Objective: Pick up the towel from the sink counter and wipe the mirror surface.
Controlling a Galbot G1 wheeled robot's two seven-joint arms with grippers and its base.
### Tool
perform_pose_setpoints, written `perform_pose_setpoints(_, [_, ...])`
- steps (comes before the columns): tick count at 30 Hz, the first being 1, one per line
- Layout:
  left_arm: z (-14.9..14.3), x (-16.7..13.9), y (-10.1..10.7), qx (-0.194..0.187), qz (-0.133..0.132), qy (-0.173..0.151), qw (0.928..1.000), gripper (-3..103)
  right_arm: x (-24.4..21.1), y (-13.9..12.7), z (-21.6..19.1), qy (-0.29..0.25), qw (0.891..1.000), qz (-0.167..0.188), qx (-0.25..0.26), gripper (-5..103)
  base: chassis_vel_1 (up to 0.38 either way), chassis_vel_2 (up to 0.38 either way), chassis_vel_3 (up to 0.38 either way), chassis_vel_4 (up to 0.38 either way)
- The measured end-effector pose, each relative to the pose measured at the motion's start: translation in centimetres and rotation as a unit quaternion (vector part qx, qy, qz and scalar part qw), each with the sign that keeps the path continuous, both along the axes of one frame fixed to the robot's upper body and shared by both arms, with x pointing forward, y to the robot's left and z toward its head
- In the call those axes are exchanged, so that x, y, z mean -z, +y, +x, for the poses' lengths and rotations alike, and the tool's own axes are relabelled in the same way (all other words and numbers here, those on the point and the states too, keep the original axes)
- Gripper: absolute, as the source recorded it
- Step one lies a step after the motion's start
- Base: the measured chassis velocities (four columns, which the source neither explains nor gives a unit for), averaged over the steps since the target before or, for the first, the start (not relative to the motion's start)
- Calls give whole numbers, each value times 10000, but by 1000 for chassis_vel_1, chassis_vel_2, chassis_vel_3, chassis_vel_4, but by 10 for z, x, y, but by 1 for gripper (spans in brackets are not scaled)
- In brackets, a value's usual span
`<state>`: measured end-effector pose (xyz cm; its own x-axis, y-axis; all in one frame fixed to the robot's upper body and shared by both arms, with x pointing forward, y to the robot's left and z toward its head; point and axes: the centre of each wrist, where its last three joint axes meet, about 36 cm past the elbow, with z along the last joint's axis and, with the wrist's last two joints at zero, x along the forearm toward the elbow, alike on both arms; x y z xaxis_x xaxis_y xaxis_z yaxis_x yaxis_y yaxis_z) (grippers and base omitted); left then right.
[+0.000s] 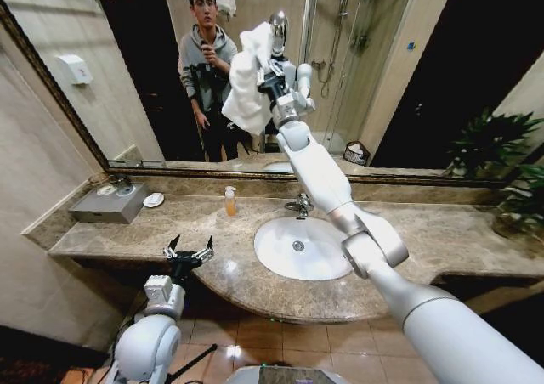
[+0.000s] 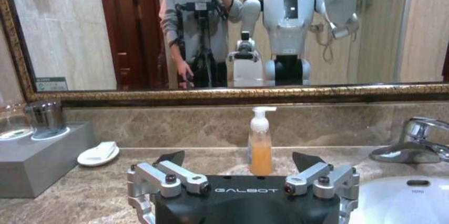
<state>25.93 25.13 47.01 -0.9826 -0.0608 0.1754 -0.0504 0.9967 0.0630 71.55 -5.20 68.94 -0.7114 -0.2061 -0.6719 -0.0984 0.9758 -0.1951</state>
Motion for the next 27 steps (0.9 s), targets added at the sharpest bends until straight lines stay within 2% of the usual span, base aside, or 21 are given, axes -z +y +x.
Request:
perform_pose_setpoints(1, [0,0,0,0,0,0,10000,100,0,0,0,0,10000,0,0,6,0,0,0,0])
perform_pose_setpoints(4, [0,0,0,0,0,0,10000,100,-17,-9,-7,-113,9987,360,334,6,0,0,0,0])
perform_pose_setpoints(9, [0,0,0,0,0,0,10000,100,-22,-14,-8,-151,9980,459,406,6,0,0,0,0])
perform_pose_setpoints(12, [0,0,0,0,0,0,10000,100,-18,-10,-8,-138,9991,324,238,6,0,0,0,0])
perform_pose_setpoints(15, [0,0,0,0,0,0,10000,100,2,-1,-4,-73,9997,-61,-230,6,0,0,0,0])
perform_pose_setpoints(16, [0,0,0,0,0,0,10000,100,2,-1,-4,-73,9997,-61,-230,6,0,0,0,0])
perform_pose_setpoints(18, [0,0,0,0,0,0,10000,100,14,2,0,-60,9979,-301,-575,6,0,0,0,0])
perform_pose_setpoints(21, [0,0,0,0,0,0,10000,100,20,2,4,-31,9965,-420,-723,6,0,0,0,0])
perform_pose_setpoints(24, [0,0,0,0,0,0,10000,100,21,-2,9,-8,9963,-473,-711,6,0,0,0,0])
perform_pose_setpoints(27, [0,0,0,0,0,0,10000,100,18,-5,10,32,9985,-350,-413,6,0,0,0,0])
